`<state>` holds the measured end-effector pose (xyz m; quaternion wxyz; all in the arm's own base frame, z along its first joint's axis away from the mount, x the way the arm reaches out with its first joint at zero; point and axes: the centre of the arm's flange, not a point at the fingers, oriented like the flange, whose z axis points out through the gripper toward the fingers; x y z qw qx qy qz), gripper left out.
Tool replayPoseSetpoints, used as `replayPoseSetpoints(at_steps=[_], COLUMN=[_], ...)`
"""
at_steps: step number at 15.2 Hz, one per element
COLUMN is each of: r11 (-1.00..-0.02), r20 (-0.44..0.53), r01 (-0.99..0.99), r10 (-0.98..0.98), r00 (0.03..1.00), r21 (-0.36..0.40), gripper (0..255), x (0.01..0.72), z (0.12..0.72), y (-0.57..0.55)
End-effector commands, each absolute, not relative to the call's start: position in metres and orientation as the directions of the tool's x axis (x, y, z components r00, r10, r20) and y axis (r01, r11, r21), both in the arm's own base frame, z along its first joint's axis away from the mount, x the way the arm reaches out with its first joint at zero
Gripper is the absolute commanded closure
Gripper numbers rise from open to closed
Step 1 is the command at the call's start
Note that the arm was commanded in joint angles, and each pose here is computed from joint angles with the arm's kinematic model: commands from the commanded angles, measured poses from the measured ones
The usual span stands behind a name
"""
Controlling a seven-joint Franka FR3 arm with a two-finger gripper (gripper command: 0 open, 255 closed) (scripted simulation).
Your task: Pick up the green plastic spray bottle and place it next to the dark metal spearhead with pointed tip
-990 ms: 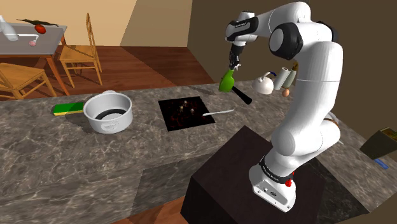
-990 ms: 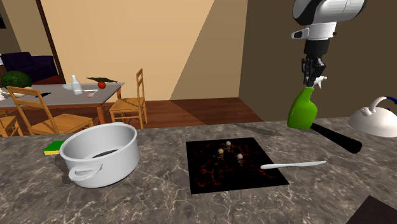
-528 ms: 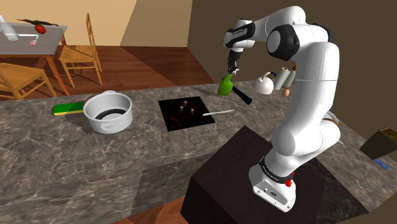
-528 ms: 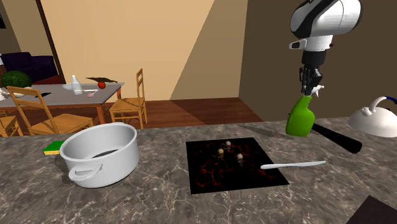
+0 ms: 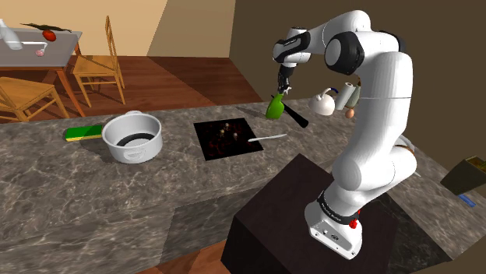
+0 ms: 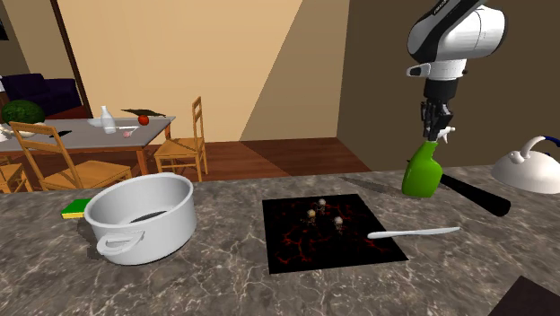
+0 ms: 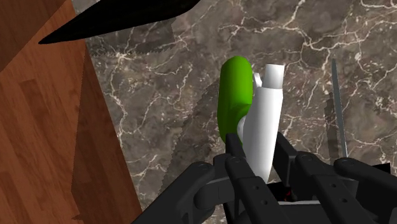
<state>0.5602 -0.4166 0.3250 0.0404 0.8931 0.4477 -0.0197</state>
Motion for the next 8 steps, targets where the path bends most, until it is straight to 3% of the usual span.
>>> replayPoseSetpoints(at_steps=[1, 3, 4, 8], r11=[-0.596, -0.596, -0.596, -0.596], r20=[-0.071, -0.071, -0.071, -0.071], r01=[0.801, 0.801, 0.801, 0.801], r10=[0.798, 0.798, 0.798, 0.798], r00=[0.598, 0.598, 0.598, 0.598], r21=[0.055, 0.055, 0.055, 0.055], gripper=[255, 255, 0, 0], x=[0.5602, 0.5602, 0.5602, 0.5602], z=[0.3251, 0.3251, 0.3252, 0.3252], y=[-0.4167, -0.4167, -0.4167, -0.4167])
